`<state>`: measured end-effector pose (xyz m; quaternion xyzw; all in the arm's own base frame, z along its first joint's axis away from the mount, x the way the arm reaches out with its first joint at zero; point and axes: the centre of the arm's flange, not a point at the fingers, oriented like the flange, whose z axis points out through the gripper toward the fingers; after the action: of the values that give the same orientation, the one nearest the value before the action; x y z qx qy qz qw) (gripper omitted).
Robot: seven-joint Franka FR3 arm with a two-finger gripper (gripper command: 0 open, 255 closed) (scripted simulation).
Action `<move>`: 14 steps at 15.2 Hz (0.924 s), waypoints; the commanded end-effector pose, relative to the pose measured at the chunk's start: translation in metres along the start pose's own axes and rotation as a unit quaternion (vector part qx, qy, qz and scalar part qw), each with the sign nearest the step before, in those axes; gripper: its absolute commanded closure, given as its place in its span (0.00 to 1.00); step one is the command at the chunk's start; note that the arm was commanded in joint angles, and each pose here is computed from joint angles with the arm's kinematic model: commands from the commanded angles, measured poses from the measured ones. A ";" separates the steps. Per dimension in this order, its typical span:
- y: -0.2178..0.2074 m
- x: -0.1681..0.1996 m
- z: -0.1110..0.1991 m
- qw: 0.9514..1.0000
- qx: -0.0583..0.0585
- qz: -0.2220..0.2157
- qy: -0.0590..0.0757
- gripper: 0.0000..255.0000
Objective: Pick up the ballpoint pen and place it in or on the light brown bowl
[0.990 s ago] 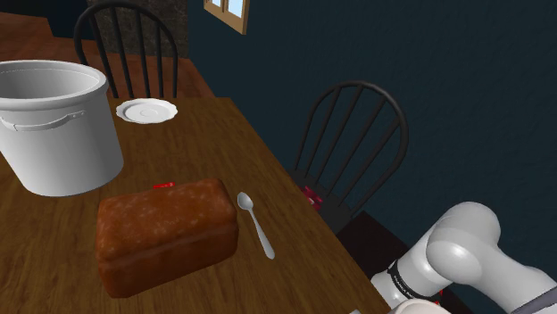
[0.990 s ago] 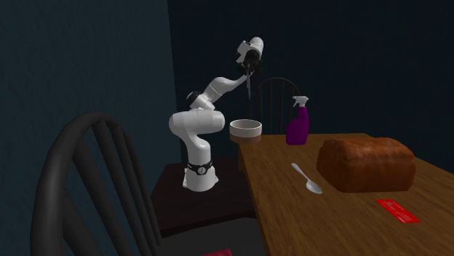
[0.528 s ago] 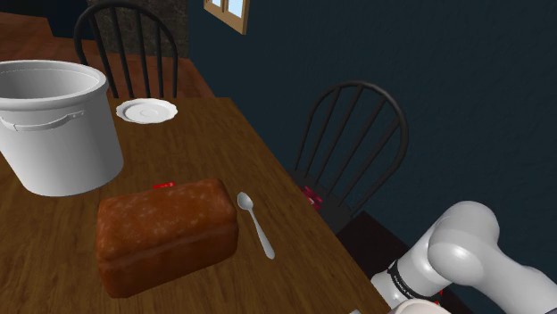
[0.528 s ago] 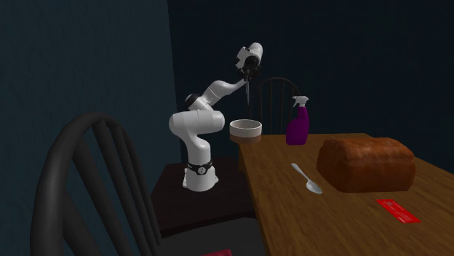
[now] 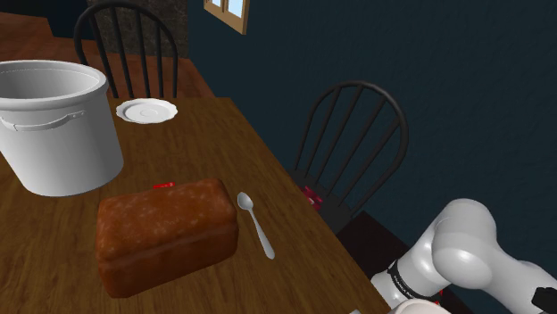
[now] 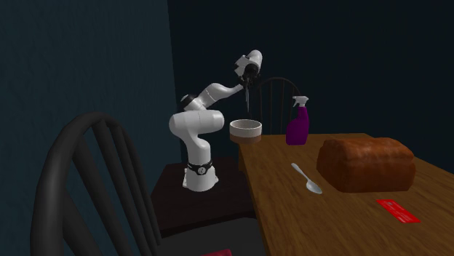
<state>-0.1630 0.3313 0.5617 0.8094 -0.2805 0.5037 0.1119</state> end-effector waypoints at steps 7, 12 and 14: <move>0.004 -0.039 0.020 1.000 0.000 0.000 0.000 1.00; 0.006 -0.055 0.029 1.000 0.000 0.000 0.000 1.00; 0.006 -0.055 0.029 1.000 0.000 0.000 0.000 1.00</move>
<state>-0.1632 0.3317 0.5000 0.8093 -0.2807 0.5038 0.1119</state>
